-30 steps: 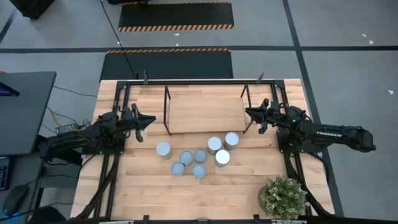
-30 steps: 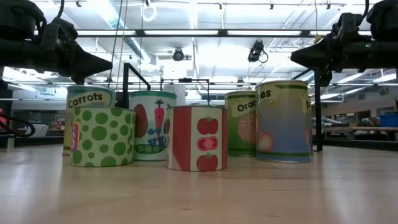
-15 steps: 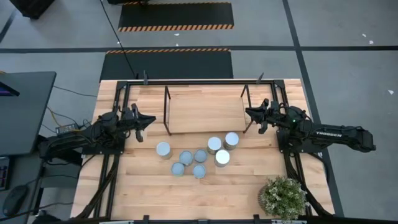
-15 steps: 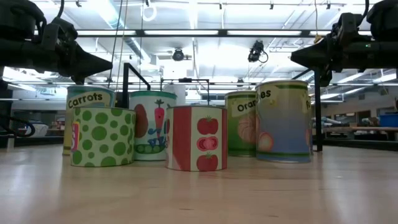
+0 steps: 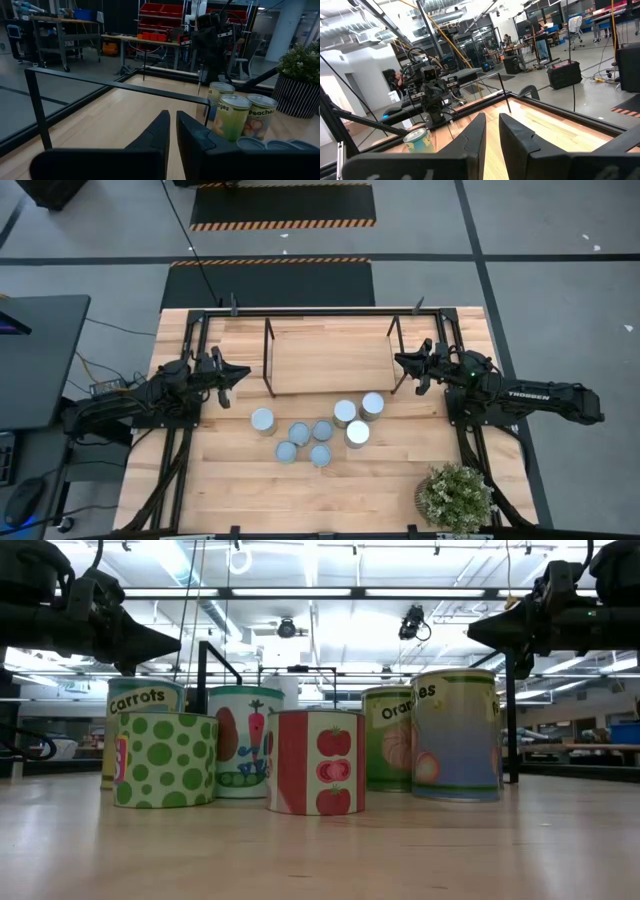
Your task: Pick and place cans onto a shelf
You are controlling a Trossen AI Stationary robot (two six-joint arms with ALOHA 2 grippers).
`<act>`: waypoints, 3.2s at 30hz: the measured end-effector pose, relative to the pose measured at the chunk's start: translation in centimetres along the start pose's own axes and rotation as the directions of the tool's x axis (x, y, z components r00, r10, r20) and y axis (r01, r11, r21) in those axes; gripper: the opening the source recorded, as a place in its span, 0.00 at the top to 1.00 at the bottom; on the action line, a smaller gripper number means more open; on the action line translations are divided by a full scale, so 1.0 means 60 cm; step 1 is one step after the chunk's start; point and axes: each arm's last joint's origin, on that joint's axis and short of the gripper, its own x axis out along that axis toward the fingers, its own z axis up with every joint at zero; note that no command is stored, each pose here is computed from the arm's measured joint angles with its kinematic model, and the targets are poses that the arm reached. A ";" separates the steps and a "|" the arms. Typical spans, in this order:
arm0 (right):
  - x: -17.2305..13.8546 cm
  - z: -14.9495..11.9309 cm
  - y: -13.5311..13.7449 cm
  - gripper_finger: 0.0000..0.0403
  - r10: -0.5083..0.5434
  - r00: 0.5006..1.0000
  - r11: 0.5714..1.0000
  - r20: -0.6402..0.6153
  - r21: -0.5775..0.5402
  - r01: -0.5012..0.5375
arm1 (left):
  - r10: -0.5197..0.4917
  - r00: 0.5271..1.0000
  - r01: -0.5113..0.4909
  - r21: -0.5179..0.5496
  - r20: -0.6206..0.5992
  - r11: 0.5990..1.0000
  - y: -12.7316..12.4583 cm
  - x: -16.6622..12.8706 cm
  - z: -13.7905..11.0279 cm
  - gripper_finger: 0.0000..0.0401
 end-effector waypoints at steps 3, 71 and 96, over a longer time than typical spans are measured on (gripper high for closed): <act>0.000 0.000 0.000 0.85 0.000 1.000 1.000 0.000 0.000 0.000 | 0.000 1.000 0.001 -0.007 0.004 1.000 0.000 0.000 0.001 0.90; -0.005 0.033 0.018 0.85 0.200 0.964 0.972 0.174 0.088 -0.217 | -0.492 0.865 0.502 -0.214 0.101 0.838 -0.051 -0.023 0.076 0.52; 0.037 0.145 0.057 0.85 0.266 0.954 0.953 0.140 -0.185 -0.239 | -0.329 0.926 0.309 -0.125 -0.186 0.943 -0.058 0.026 0.122 0.46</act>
